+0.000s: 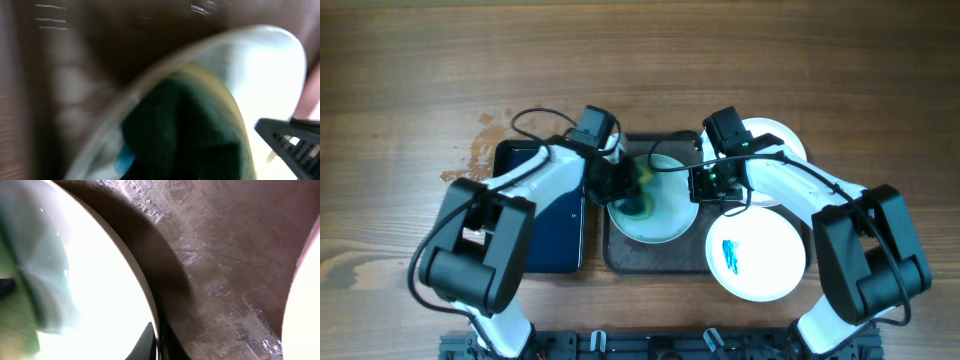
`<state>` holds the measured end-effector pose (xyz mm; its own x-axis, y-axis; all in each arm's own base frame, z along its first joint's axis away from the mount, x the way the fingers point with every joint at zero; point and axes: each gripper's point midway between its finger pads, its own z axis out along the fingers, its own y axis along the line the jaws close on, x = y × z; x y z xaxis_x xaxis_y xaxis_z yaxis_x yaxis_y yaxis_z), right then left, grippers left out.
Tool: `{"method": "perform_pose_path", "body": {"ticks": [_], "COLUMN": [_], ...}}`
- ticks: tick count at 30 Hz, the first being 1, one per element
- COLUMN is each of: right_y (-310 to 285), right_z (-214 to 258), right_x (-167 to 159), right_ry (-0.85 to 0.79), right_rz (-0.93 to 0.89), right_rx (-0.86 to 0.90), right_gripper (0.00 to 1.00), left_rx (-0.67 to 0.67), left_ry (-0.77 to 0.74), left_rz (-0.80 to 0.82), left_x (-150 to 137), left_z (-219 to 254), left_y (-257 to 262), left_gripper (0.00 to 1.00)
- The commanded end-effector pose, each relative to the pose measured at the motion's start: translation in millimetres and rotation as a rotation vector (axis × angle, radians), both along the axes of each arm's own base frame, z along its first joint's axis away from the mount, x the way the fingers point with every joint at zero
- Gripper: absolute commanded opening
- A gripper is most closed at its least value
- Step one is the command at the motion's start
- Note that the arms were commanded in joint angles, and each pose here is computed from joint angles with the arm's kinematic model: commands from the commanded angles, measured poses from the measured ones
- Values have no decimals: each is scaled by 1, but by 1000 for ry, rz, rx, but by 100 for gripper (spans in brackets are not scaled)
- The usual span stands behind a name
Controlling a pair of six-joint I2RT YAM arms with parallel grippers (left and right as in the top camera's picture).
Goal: Clean dirty plates on tray and stack at the side
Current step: 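Scrub the held plate's surface with the sponge in the left gripper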
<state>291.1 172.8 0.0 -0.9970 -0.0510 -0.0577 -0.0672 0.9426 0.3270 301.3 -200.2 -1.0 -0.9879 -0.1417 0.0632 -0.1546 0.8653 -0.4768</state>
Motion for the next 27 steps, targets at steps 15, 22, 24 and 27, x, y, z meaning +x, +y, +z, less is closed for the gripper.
{"method": "perform_pose_path", "body": {"ticks": [15, 22, 24, 27], "right_y": [-8, -9, -9, -10], "right_z": [-16, -16, -16, -16], "right_x": [-13, -15, -16, -19], "right_ry": [66, 73, 78, 87], "right_rz": [-18, -18, -19, -18], "right_rx": [-42, -45, -48, -52], "right_gripper": [4, 4, 4, 4], "left_rx": [-192, -142, -153, -43], "left_ry": [141, -45, -102, -158], "left_rz": [-282, -141, -106, -34], "left_x": [-76, -11, 9, 31], "left_z": [-13, -20, -19, -31], "left_y": [-60, -39, -32, -5], "left_gripper": [4, 4, 4, 4]}}
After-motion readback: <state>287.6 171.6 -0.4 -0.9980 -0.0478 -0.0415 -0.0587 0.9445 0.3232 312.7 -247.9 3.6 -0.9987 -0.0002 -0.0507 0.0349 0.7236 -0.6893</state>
